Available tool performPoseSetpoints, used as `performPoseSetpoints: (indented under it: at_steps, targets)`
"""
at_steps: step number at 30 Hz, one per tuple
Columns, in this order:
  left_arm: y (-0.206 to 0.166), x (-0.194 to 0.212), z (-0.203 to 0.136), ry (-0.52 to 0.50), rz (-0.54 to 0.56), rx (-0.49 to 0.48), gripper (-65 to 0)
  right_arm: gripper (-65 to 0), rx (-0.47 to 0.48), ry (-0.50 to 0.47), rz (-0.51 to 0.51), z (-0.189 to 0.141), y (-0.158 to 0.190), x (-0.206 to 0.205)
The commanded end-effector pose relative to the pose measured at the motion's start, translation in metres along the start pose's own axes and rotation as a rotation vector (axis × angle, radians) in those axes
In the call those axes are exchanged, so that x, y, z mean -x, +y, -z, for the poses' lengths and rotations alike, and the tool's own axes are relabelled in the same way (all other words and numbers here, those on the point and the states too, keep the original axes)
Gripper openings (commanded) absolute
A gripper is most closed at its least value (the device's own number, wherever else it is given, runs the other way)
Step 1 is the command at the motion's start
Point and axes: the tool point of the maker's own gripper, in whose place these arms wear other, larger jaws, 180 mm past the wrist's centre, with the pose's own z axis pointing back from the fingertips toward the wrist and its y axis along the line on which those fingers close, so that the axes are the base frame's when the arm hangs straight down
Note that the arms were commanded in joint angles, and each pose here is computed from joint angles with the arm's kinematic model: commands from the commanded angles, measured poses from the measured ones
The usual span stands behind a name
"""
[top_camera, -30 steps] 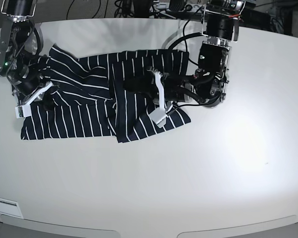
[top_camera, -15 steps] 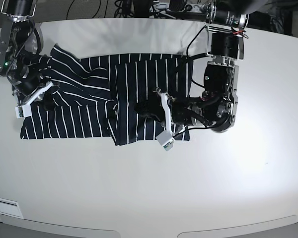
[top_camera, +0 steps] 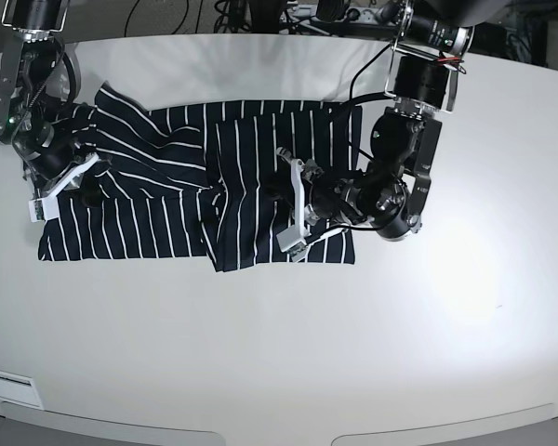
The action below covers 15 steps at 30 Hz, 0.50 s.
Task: Fold the T-shirt properly
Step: 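Lay the folded end down and press it flat with the left gripper, then grasp the shirt's other end with the right gripper and release the left gripper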
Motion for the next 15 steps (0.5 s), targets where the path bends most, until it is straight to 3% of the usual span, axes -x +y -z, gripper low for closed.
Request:
performPoseSetpoints:
  at_steps: [1,8,13,15]
  targets:
    - [0.005,-0.002,0.000,0.024,0.021,-0.053,-65.0,-65.0,0.032,0.209,-0.030,-0.003,-0.005,0.046]
    - [0.023,0.034,0.012,0.120,0.001,-0.221,-65.0,-65.0,0.032,0.211,-0.030,-0.003,-0.005,0.046]
    - [0.038,0.052,0.003,0.162,-0.014,-0.275,-65.0,-65.0,0.008,0.184,-0.015,-0.003,-0.002,0.033]
    - [0.047,0.061,-0.004,0.183,-0.013,-0.296,-65.0,-55.9,-0.028,0.159,-0.004,-0.007,0.004,0.017]
